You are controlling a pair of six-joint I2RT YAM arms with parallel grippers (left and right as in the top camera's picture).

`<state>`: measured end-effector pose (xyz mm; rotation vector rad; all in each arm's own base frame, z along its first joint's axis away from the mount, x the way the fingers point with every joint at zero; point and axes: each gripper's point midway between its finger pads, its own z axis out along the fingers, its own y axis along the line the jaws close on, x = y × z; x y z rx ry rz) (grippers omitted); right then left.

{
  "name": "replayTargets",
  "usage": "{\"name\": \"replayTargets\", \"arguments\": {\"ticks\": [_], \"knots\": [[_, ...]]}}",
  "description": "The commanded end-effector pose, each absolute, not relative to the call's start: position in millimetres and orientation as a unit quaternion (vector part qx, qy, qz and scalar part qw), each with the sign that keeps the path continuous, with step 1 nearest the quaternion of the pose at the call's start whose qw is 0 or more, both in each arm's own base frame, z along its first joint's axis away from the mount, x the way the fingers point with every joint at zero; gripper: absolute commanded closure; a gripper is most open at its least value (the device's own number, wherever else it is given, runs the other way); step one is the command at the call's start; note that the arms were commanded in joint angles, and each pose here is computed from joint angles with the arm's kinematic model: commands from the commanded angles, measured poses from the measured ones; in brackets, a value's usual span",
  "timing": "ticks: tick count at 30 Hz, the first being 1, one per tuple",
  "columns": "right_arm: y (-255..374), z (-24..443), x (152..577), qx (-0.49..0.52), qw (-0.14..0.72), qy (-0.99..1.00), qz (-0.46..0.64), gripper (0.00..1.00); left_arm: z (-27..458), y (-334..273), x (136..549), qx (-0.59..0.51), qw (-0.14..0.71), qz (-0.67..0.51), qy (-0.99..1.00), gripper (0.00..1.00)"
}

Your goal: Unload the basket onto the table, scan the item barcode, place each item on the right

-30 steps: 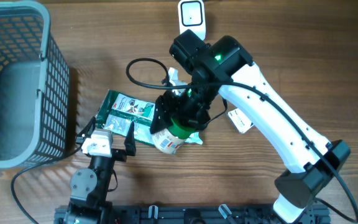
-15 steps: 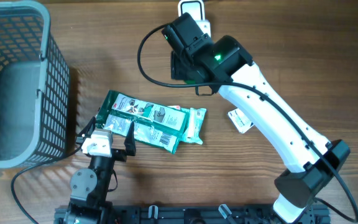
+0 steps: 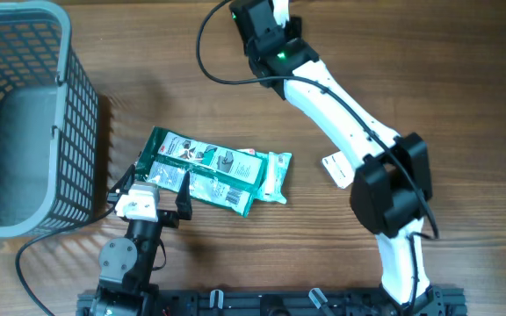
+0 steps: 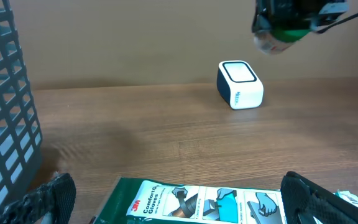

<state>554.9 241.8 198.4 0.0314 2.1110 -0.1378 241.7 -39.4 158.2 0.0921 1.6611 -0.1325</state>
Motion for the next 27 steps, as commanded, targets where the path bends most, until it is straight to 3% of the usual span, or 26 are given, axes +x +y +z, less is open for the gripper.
{"name": "replayTargets", "arguments": {"ticks": [1,8,17,22,27], "knots": [[229.4,203.5,580.4,0.009,0.528,0.844,-0.092,0.36,157.7,-39.3,241.8,0.035,0.672,-0.062,0.737,0.0],[229.4,198.8,618.4,-0.008,0.599,0.788,-0.144,0.36,157.7,-39.2,241.8,0.035,0.672,-0.062,0.737,0.0],[219.5,192.8,621.7,0.009,0.604,0.776,-0.18,0.31,157.7,-39.2,241.8,0.035,0.672,-0.062,0.737,0.0],[180.1,208.6,601.3,0.037,0.561,0.786,-0.256,0.31,157.7,-39.3,241.8,0.035,0.672,-0.062,0.737,0.0],[100.6,207.7,563.0,0.147,0.468,0.843,-0.221,0.31,157.7,-39.3,241.8,0.035,0.672,-0.062,0.737,0.0]]}}
